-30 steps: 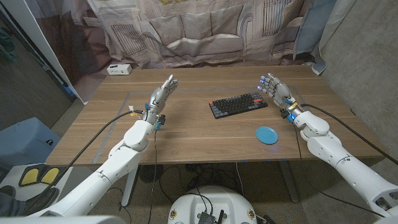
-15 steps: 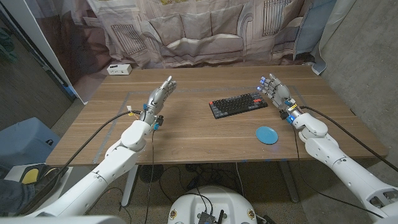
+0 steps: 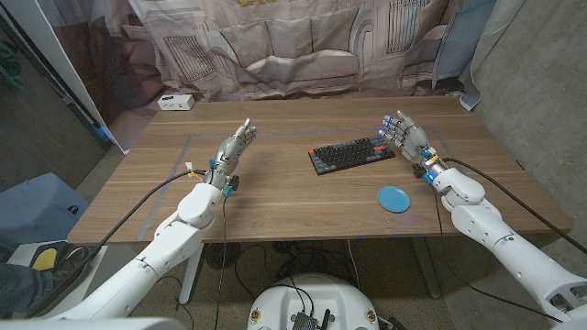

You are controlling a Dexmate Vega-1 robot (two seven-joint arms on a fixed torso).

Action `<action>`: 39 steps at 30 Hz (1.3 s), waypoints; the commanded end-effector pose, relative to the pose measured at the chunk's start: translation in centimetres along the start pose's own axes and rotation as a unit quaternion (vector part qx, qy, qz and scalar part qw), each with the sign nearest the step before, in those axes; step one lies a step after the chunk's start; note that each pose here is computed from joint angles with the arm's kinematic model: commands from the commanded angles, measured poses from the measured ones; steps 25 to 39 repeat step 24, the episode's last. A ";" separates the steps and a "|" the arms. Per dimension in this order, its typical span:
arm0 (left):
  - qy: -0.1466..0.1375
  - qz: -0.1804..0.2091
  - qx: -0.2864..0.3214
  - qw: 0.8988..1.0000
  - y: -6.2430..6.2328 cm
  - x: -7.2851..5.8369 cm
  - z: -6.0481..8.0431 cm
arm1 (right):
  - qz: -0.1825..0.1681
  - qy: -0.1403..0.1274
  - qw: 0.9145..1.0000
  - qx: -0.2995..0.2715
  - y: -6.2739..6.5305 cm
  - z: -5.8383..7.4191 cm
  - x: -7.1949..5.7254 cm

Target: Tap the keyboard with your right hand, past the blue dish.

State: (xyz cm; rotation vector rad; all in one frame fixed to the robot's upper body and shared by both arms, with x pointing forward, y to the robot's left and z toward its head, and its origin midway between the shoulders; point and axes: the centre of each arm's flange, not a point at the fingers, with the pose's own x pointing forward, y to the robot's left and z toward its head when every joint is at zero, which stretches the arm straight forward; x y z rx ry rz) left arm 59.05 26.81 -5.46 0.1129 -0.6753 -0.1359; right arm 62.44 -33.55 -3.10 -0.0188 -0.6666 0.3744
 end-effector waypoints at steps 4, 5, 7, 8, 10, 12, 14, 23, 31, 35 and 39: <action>-0.004 0.001 -0.008 1.000 -0.1 0.4 -0.9 | -0.009 0.002 1.000 -0.003 0.0 -0.1 0.0; -0.004 0.001 -0.009 1.000 -0.1 0.4 -0.9 | -0.009 0.003 1.000 -0.004 0.0 -0.1 0.0; -0.005 0.000 -0.009 1.000 0.0 0.5 -0.9 | -0.009 0.002 1.000 -0.006 0.0 -0.1 0.1; -0.005 0.000 -0.009 1.000 0.0 0.5 -0.9 | -0.010 0.002 1.000 -0.006 0.1 -0.1 0.1; -0.006 0.000 -0.011 1.000 0.0 0.5 -0.9 | -0.012 0.002 1.000 -0.004 0.2 0.0 0.1; -0.007 -0.002 -0.012 1.000 0.1 0.5 -0.9 | -0.013 0.002 1.000 -0.004 0.4 0.0 0.1; -0.006 -0.005 -0.011 1.000 0.2 0.5 -0.8 | -0.015 0.002 1.000 -0.003 0.5 0.0 0.1; -0.007 -0.014 -0.009 1.000 0.7 0.6 -0.6 | -0.024 -0.002 1.000 0.000 1.1 0.1 0.0; -0.007 -0.015 -0.008 1.000 0.7 0.6 -0.6 | -0.024 -0.002 1.000 0.001 1.2 0.1 0.0; -0.007 -0.015 -0.008 1.000 0.7 0.6 -0.6 | -0.024 -0.002 1.000 0.001 1.2 0.1 0.0; -0.007 -0.015 -0.008 1.000 0.7 0.6 -0.6 | -0.024 -0.002 1.000 0.001 1.2 0.1 0.0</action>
